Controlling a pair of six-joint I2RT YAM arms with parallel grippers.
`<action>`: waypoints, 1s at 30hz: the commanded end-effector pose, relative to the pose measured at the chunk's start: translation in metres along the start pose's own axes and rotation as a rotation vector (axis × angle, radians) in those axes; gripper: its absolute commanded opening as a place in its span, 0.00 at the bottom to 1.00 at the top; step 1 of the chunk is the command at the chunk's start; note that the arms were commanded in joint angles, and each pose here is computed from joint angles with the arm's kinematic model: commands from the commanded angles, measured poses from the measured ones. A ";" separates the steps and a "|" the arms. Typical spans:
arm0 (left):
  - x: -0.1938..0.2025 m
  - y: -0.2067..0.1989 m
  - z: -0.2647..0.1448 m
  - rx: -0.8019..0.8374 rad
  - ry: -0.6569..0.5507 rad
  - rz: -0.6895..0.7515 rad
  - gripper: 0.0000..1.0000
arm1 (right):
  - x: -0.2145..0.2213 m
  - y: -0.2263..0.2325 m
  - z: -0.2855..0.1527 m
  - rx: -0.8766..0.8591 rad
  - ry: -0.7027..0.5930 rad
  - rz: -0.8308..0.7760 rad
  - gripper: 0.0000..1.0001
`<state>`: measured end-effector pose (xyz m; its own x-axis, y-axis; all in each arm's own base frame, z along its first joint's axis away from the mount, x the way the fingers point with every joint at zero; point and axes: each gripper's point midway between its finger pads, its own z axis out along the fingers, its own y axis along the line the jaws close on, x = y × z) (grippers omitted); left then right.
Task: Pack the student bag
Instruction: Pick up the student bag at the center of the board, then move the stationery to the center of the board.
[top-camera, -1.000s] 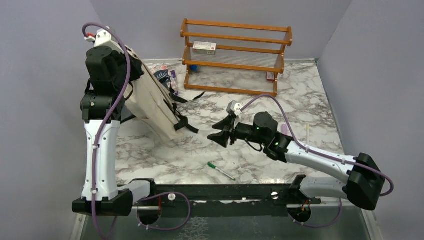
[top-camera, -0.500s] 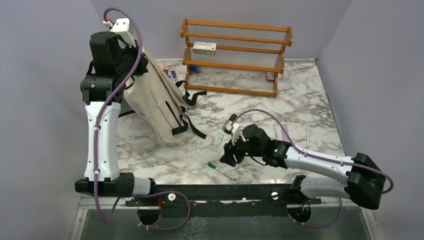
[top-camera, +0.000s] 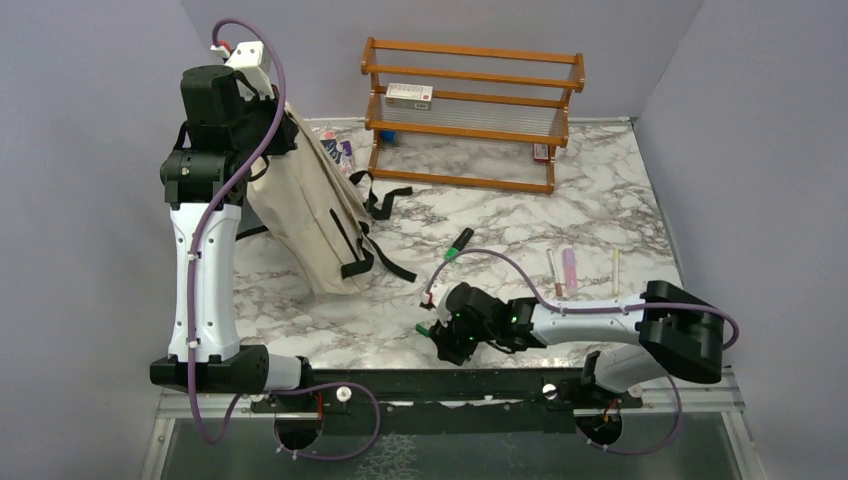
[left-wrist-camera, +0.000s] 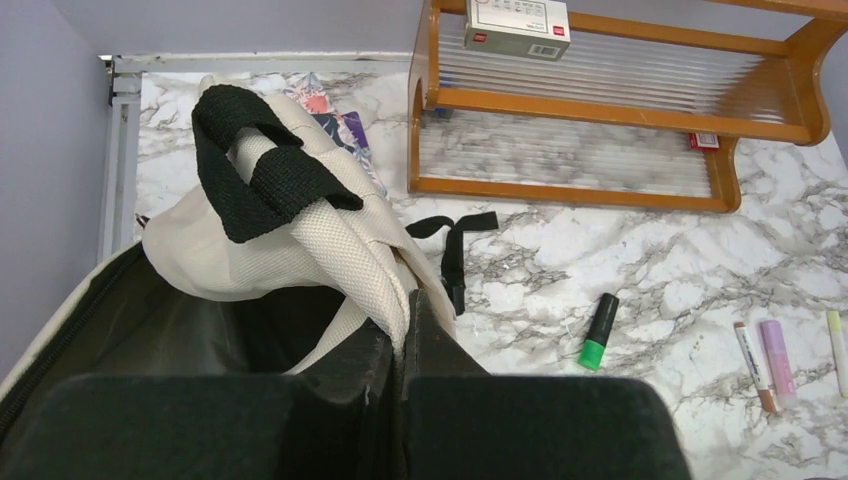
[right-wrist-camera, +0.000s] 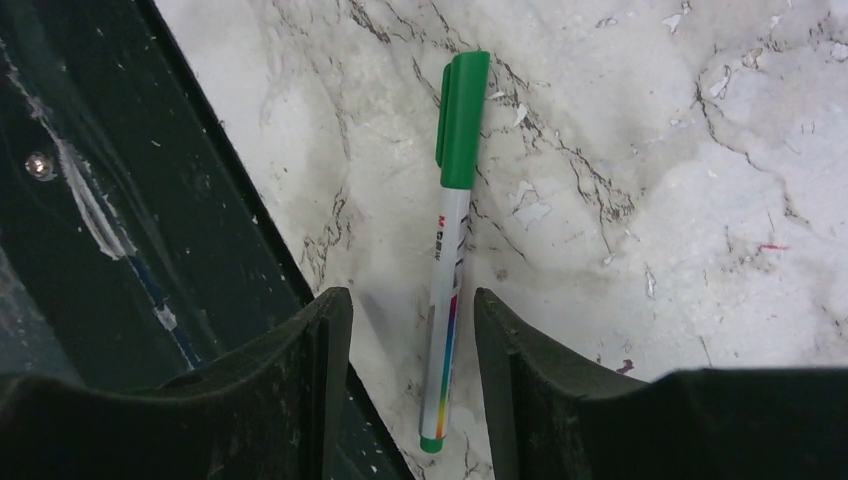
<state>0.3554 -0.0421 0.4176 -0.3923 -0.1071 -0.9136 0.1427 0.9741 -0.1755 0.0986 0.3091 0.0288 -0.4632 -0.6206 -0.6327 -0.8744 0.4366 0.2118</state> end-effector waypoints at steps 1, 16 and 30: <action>-0.038 -0.011 -0.019 0.038 -0.149 0.041 0.00 | -0.010 -0.002 0.008 0.073 0.002 -0.050 0.53; -0.037 -0.007 -0.023 0.015 -0.163 0.045 0.00 | -0.005 -0.037 0.014 0.392 0.024 -0.030 0.15; -0.024 -0.024 -0.012 0.091 -0.113 0.109 0.00 | -0.056 -0.124 -0.038 0.537 -0.193 0.191 0.10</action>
<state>0.3533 -0.0400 0.4137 -0.3946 -0.0875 -0.9147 0.1411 0.9779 -0.1545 0.1871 0.2879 0.0428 -0.4964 -0.5164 -0.6978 -0.6602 0.7465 -0.0828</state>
